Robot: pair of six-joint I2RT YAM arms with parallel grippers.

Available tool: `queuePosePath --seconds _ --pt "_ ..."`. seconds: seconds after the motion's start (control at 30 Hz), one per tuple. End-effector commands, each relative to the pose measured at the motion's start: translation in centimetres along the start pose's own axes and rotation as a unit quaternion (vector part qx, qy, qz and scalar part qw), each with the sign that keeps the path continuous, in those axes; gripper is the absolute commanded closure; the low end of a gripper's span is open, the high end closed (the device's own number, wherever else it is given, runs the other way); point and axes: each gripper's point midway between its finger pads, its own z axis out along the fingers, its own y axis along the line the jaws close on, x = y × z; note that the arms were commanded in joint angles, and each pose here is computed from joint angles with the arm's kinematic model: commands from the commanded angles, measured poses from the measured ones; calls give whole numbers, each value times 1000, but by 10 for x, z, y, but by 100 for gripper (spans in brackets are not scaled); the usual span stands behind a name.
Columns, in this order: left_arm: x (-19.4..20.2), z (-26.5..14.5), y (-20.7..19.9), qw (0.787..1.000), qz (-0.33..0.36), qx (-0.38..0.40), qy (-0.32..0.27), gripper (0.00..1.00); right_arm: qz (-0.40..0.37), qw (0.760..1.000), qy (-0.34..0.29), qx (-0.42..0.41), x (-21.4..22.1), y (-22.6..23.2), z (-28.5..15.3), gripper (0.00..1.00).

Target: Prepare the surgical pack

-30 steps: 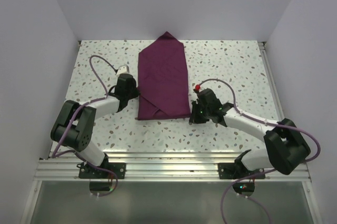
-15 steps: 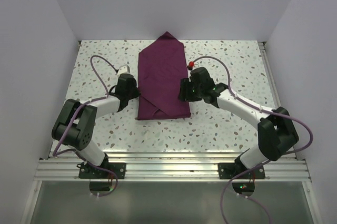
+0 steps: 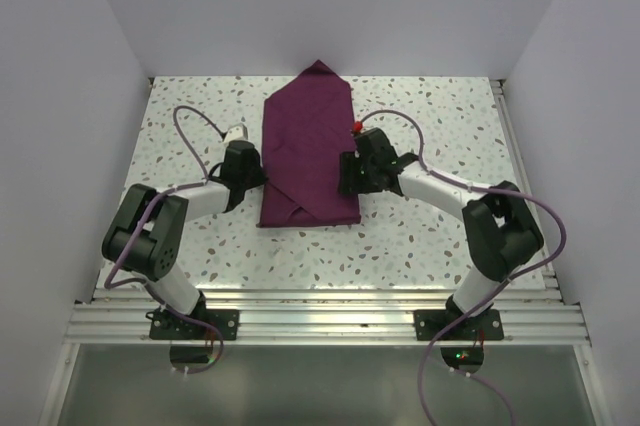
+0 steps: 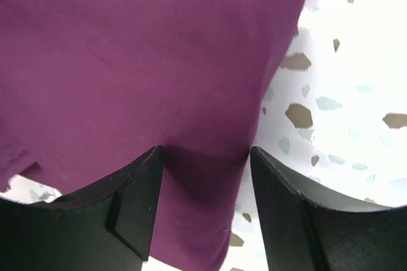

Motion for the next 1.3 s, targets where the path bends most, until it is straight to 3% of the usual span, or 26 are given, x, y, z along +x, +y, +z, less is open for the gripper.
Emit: queuePosePath --seconds 0.0,0.27,0.67,1.03,1.17,1.27 --pt "5 7 11 1000 -2 -10 3 100 0 1000 -11 0 3 -3 -4 40" --pt "18 -4 15 1000 -12 1 9 100 22 999 6 -31 33 -1 -6 46" --pt "44 -41 4 1000 4 17 11 100 36 997 9 -64 71 -1 -41 64" --pt "74 -67 25 1000 4 10 21 100 47 996 26 -69 114 -5 -68 62" --pt "60 -75 25 1000 14 7 2 68 39 998 -9 -54 90 -5 -85 56" --pt "46 -80 25 1000 21 4 -3 51 20 999 -17 -35 69 -3 -93 52"
